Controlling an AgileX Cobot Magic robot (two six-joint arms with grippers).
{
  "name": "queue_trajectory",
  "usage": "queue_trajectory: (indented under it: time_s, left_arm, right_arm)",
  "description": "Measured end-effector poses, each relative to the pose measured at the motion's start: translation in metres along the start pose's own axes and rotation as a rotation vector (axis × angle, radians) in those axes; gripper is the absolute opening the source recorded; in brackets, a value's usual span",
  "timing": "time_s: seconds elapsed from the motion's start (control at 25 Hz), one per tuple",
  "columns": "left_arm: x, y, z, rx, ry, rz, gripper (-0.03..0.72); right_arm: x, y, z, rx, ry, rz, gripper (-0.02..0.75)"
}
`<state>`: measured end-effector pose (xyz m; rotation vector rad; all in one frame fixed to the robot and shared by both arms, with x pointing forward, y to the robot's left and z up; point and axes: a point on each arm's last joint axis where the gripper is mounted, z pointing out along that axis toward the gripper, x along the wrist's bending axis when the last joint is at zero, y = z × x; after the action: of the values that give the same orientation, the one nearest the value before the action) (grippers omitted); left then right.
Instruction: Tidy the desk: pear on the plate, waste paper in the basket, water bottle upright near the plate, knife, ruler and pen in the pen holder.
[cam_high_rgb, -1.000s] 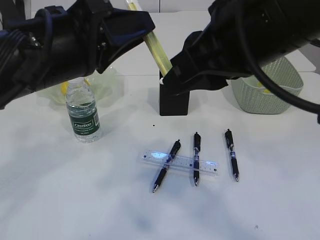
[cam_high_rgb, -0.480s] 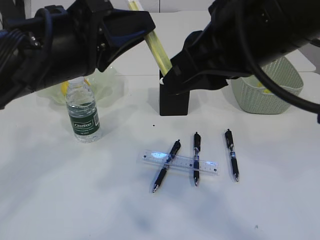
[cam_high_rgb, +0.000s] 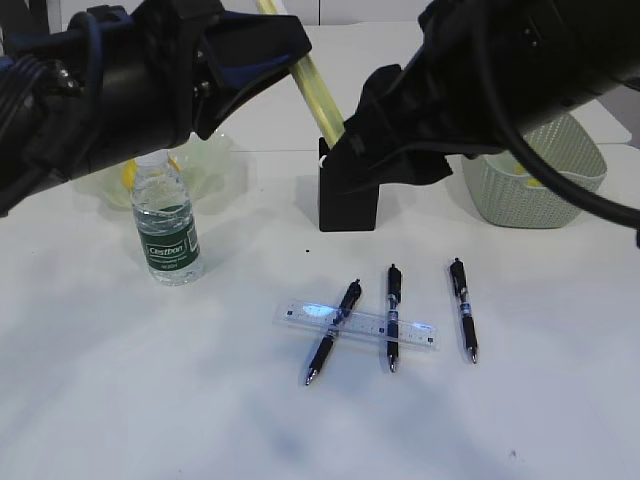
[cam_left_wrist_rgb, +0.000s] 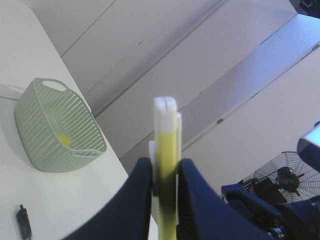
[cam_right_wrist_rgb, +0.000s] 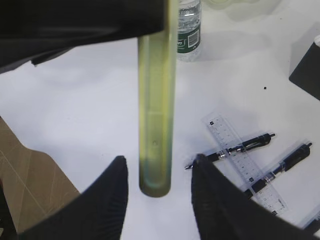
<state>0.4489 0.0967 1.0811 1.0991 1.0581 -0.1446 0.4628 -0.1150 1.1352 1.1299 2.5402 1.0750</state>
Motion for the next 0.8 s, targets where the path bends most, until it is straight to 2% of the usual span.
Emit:
queue_trajectory:
  time_s: [0.16, 0.4, 0.68, 0.8]
  left_arm:
    - [0.0, 0.0, 0.0, 0.002, -0.001, 0.003, 0.079]
    - [0.0, -0.001, 0.0, 0.009, 0.001, 0.012, 0.079]
    - [0.003, -0.003, 0.001, 0.025, 0.019, 0.017, 0.078]
    - [0.006, -0.005, 0.003, 0.033, 0.029, 0.028, 0.078]
  right_arm:
    - [0.0, 0.0, 0.0, 0.002, -0.001, -0.002, 0.361]
    - [-0.001, -0.001, 0.0, 0.008, -0.009, -0.009, 0.384]
    - [0.001, -0.003, -0.011, 0.01, -0.019, -0.028, 0.527]
    - [0.0, -0.008, -0.016, 0.048, -0.04, -0.034, 0.547]
